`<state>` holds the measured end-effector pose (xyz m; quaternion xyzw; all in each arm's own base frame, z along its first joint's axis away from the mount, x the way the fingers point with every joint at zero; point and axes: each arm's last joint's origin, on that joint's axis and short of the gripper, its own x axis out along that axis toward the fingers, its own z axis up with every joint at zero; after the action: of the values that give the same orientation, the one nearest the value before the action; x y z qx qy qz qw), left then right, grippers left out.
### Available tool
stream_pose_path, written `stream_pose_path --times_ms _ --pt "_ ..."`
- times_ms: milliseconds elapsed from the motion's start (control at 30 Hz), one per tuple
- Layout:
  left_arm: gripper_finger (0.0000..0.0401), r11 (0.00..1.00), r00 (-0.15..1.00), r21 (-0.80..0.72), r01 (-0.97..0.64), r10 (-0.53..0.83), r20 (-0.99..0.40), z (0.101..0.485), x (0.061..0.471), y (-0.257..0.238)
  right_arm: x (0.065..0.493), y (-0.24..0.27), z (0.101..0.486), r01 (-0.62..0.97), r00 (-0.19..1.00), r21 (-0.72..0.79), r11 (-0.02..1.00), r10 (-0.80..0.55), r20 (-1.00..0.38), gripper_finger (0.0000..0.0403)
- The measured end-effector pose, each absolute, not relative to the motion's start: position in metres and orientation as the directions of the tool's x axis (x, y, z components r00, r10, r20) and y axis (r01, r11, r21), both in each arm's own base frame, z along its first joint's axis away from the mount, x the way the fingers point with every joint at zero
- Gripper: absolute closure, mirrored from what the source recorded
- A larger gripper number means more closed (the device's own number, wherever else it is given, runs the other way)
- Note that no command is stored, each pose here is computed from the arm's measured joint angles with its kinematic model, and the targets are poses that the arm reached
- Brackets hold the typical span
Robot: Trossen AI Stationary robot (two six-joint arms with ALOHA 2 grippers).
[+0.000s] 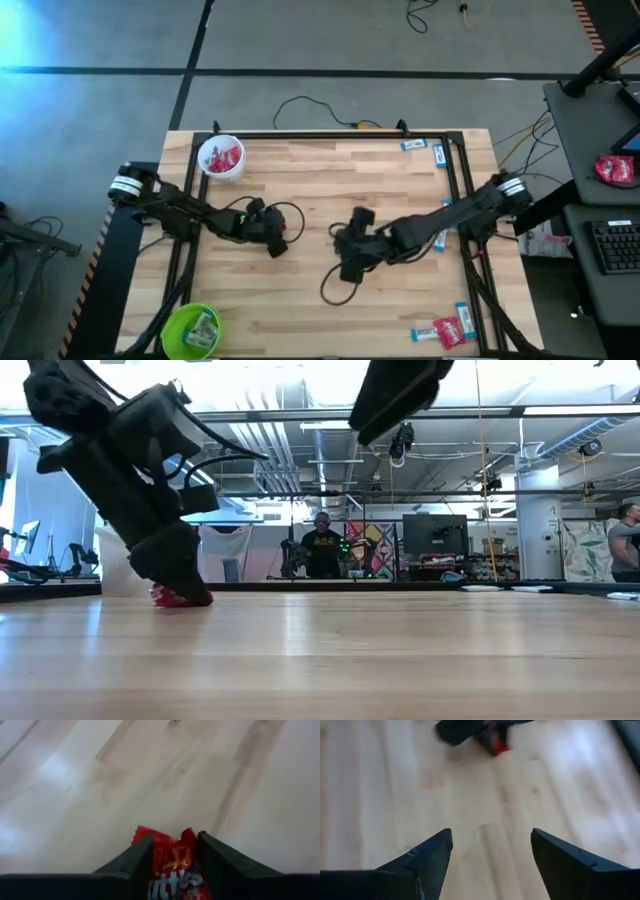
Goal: Sort candy by brand, put in halloween buckets
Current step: Put the top red candy into the white bucket
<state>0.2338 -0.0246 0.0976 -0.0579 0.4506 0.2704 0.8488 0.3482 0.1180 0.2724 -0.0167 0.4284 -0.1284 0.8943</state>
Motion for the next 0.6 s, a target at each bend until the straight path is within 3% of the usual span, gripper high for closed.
stream_pose_path --times_ms 233,433,600 --pt "0.0388 0.725 0.215 0.291 -0.625 0.517 -0.829 0.132 0.242 -0.002 0.317 0.106 0.284 0.301 0.628 -0.117 0.946 -0.289 -0.723 0.0165" --pt "0.0386 0.589 0.112 0.412 -0.696 0.655 -0.748 0.193 0.238 0.028 0.299 0.104 0.269 0.351 0.609 -0.087 0.932 -0.298 -0.735 0.0180" --pt "0.0396 0.394 0.018 0.455 -0.799 0.772 -0.635 0.247 0.213 0.060 0.296 0.107 0.246 0.360 0.595 -0.080 0.929 -0.295 -0.747 0.0184"
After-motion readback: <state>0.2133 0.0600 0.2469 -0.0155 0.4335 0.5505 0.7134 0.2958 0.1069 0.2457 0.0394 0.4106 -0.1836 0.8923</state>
